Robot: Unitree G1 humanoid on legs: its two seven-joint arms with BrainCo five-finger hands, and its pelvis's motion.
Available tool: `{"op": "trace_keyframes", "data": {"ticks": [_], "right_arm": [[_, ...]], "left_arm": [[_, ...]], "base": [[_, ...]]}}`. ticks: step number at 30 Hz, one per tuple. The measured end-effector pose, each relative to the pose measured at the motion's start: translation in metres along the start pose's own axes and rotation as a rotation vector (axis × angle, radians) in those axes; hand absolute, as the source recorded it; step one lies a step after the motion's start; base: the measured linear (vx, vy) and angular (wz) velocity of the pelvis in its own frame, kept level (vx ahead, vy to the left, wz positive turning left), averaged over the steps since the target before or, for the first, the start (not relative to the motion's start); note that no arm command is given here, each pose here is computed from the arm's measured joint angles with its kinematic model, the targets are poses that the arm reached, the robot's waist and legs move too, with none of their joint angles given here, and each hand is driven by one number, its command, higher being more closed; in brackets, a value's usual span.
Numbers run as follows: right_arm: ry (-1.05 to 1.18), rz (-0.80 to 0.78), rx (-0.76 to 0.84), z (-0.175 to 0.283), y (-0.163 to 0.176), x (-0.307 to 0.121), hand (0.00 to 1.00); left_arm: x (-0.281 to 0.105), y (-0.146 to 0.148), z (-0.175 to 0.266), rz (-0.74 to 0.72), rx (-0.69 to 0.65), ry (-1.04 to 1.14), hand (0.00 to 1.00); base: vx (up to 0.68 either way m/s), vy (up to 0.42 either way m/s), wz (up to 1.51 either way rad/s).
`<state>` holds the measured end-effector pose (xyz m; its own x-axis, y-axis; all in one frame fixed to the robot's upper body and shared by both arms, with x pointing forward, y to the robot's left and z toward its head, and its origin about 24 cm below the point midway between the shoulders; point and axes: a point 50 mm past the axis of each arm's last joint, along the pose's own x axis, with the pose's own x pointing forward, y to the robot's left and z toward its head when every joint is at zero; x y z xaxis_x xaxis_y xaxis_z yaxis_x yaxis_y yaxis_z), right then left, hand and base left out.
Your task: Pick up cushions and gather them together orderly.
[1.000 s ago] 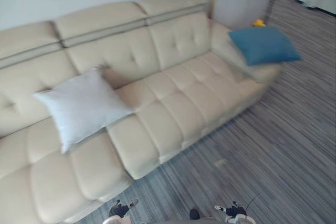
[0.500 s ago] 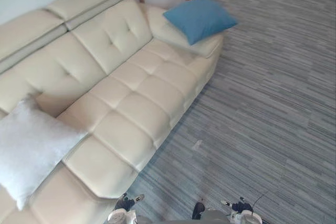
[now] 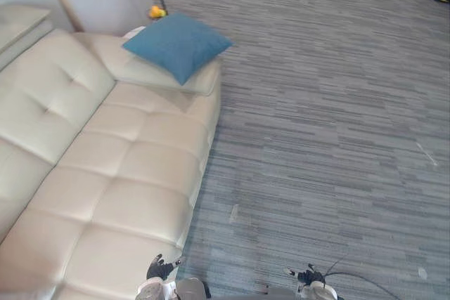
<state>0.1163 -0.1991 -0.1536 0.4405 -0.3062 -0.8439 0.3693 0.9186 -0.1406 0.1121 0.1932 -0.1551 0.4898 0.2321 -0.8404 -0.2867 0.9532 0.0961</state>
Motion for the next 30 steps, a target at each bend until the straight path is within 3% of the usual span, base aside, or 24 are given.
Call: {"op": "trace_keyframes", "data": {"ticks": [8,14,26,30], "right_arm": [[-0.022,-0.006,-0.024,0.011,-0.003,0.004,0.00],[-0.027,-0.037,-0.018,0.020,-0.014,0.008,0.00],[-0.005,-0.016,0.010,0.013,0.006,0.005,0.00],[0.002,0.023,0.001,0.012,0.019,0.003,0.00]], "left_arm": [[0.003,-0.006,0.005,-0.041,0.112,0.002,0.00],[0.001,-0.029,0.004,-0.088,0.091,0.015,0.00],[0.002,-0.026,0.031,-0.068,0.053,-0.119,0.00],[0.005,-0.007,0.028,-0.023,0.067,-0.099,0.00]], "base": [[0.38,-0.154,-0.06],[0.43,-0.266,-0.22],[0.35,0.002,-0.07],[0.53,0.153,-0.41]]}}
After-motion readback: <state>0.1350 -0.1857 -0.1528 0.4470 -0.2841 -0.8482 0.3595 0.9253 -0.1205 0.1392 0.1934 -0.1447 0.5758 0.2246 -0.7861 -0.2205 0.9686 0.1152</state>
